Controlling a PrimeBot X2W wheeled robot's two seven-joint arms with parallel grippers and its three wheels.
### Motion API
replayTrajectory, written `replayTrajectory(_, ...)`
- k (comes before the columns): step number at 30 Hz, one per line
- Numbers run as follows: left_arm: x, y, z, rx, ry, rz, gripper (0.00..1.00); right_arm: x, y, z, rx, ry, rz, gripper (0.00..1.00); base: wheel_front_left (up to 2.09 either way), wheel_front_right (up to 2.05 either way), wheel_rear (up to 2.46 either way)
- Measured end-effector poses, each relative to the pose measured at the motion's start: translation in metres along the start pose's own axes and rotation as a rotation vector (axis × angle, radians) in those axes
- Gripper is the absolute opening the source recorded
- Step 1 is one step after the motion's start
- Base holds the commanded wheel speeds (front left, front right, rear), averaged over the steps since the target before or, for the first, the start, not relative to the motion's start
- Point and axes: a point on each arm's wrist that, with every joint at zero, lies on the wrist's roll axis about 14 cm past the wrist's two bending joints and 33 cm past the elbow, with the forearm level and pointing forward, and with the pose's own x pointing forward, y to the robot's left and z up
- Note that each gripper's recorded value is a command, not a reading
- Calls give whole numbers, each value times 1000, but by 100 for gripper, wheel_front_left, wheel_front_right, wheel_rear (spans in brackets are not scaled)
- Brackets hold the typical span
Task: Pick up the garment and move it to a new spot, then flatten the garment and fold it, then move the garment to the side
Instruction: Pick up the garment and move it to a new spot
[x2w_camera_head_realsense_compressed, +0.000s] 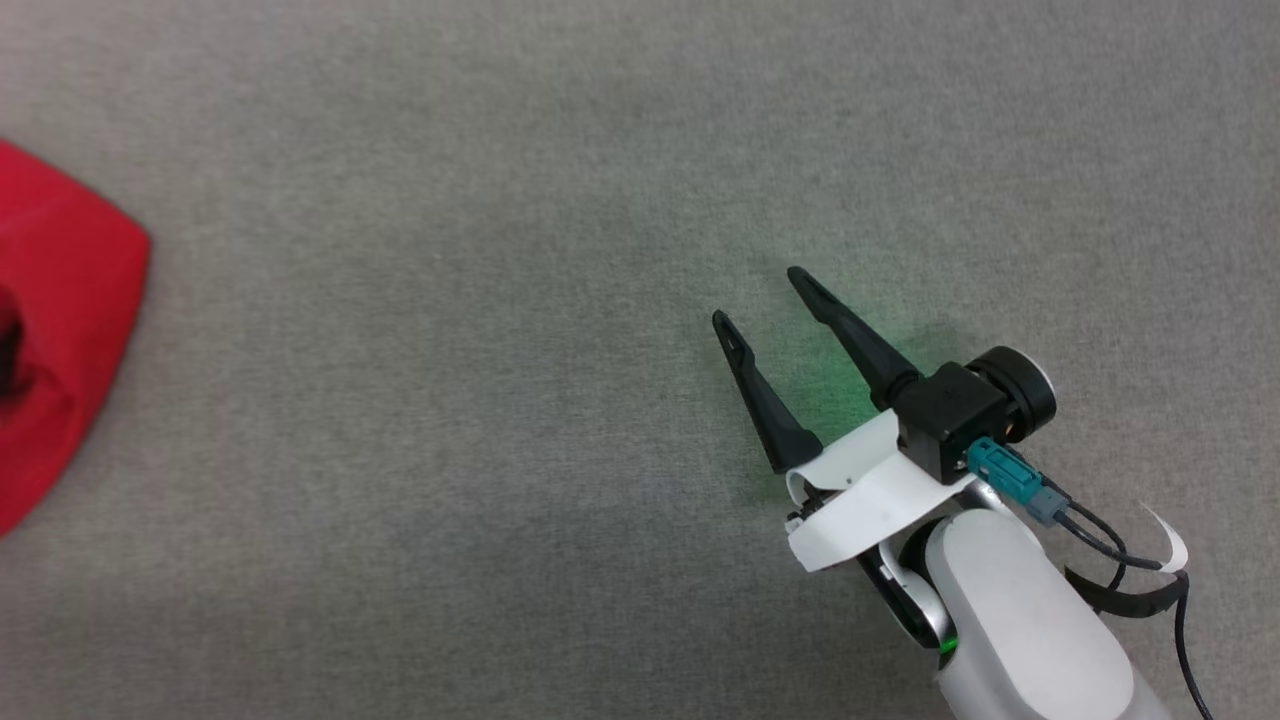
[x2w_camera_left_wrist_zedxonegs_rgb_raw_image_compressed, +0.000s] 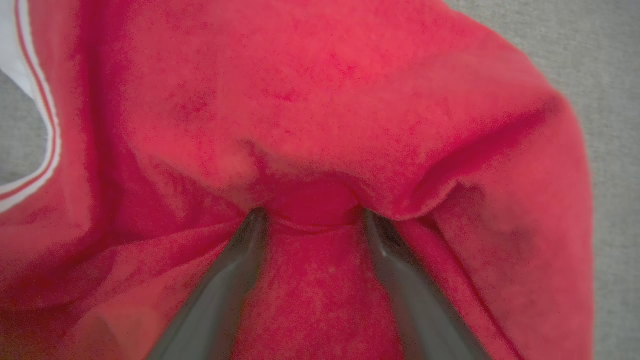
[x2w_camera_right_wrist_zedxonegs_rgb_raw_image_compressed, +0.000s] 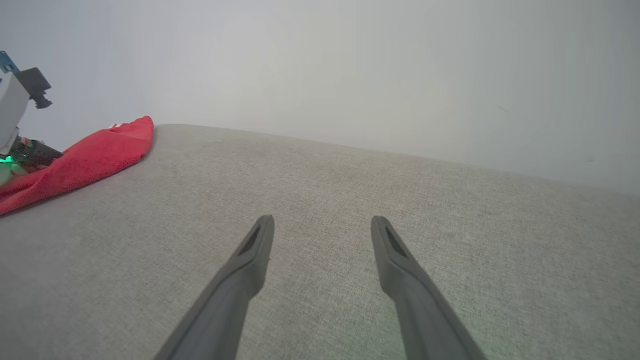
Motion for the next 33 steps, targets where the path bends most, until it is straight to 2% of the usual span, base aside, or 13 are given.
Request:
replayTrajectory(8,28,-6,-9,-21,79,-23,100,1,-15,-15,-12,37,-29,100,0,0,0)
replayTrajectory(9,30,-7,-9,-22,83,-27,75,1,-16,-16,-14,41,-31,100,0,0,0)
replayTrajectory(10,31,-7,-10,-23,85,-30,42,1,-16,-17,-15,41,-31,100,0,0,0)
replayTrajectory(11,32,-8,-9,-22,86,-33,4,2,-16,-17,-16,42,-31,100,0,0,0)
replayTrajectory(12,33,-8,-8,-26,79,-34,0,2,-16,-17,-16,42,-29,100,0,0,0)
replayTrajectory(18,29,-10,2,-19,-16,-32,0,5,-12,-11,-17,28,-19,100,0,0,0)
replayTrajectory(24,11,-9,30,87,-228,-2,0,3,-10,-1,-16,7,-24,100,0,0,0)
replayTrajectory(33,-45,-47,96,173,-559,-90,0,-9,-11,19,3,-38,-61,100,0,0,0)
